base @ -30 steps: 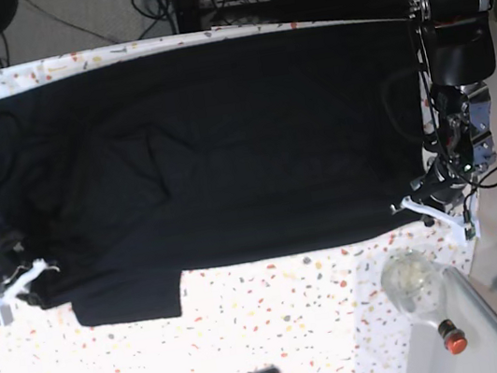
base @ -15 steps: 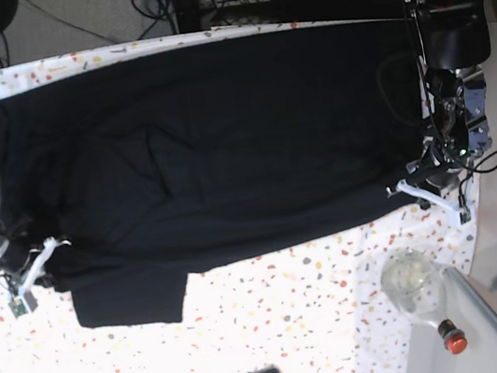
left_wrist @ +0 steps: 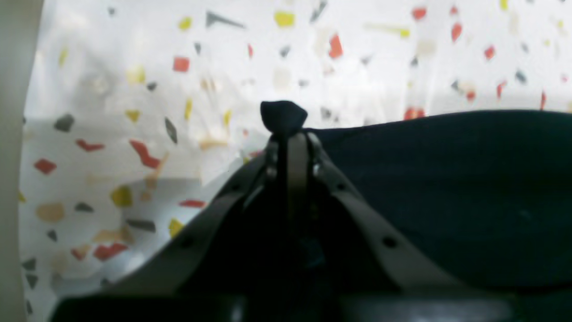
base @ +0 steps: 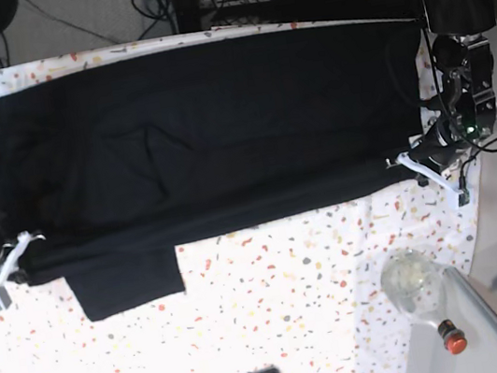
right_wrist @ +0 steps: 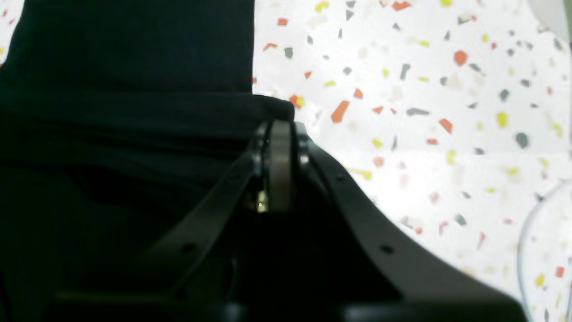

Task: Layout the t-shirt on the table in an organized manner, then fold the t-shirt properly
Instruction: 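Fold the shirt hem with both grippers toward the collar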

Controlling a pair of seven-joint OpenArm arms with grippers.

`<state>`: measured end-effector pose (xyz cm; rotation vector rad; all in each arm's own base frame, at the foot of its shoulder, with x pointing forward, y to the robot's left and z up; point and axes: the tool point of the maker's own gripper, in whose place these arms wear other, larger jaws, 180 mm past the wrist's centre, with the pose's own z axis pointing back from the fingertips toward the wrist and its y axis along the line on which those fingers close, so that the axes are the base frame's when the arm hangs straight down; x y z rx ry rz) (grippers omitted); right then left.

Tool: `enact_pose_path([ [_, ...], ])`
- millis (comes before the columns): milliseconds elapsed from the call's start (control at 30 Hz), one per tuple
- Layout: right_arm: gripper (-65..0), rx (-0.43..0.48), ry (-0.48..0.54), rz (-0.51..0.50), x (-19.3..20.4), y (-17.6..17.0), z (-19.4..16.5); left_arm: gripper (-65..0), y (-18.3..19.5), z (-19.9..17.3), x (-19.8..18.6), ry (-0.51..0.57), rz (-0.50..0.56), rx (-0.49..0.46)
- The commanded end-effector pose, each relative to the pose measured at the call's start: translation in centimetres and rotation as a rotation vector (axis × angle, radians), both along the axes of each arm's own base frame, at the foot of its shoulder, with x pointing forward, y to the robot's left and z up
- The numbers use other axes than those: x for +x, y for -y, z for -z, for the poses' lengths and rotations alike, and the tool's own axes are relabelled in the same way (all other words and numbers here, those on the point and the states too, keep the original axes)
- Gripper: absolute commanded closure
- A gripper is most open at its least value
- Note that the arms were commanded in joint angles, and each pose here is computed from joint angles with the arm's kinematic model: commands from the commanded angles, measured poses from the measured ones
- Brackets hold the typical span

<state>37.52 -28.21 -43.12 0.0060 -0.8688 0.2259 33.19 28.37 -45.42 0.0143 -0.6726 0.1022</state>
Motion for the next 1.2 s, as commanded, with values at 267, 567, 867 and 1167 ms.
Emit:
enact_pose_path([
  [267, 0.0, -0.044, 0.024, 0.057, -2.2, 1.8, -1.9, 0.0, -1.4, -2.0, -2.3, 0.031, -0.001, 0.045],
  [567, 0.0, -0.072, -0.063, 0.07, -6.7, 1.3, -0.8, 0.0, -2.1, -0.9, -6.5, -0.031, -0.013, 0.062],
  [867, 0.0, -0.051, -0.136, 0.066, -10.1, 0.1, 1.7, 0.0, -2.4, -0.2, -7.6, -0.036, -0.014, 0.072],
  [1167, 0.0, -0.079, -0.157, 0.042, -12.4, -0.4, 1.5, 0.0, -2.7, 0.9, -8.3, -0.065, -0.031, 0.064],
])
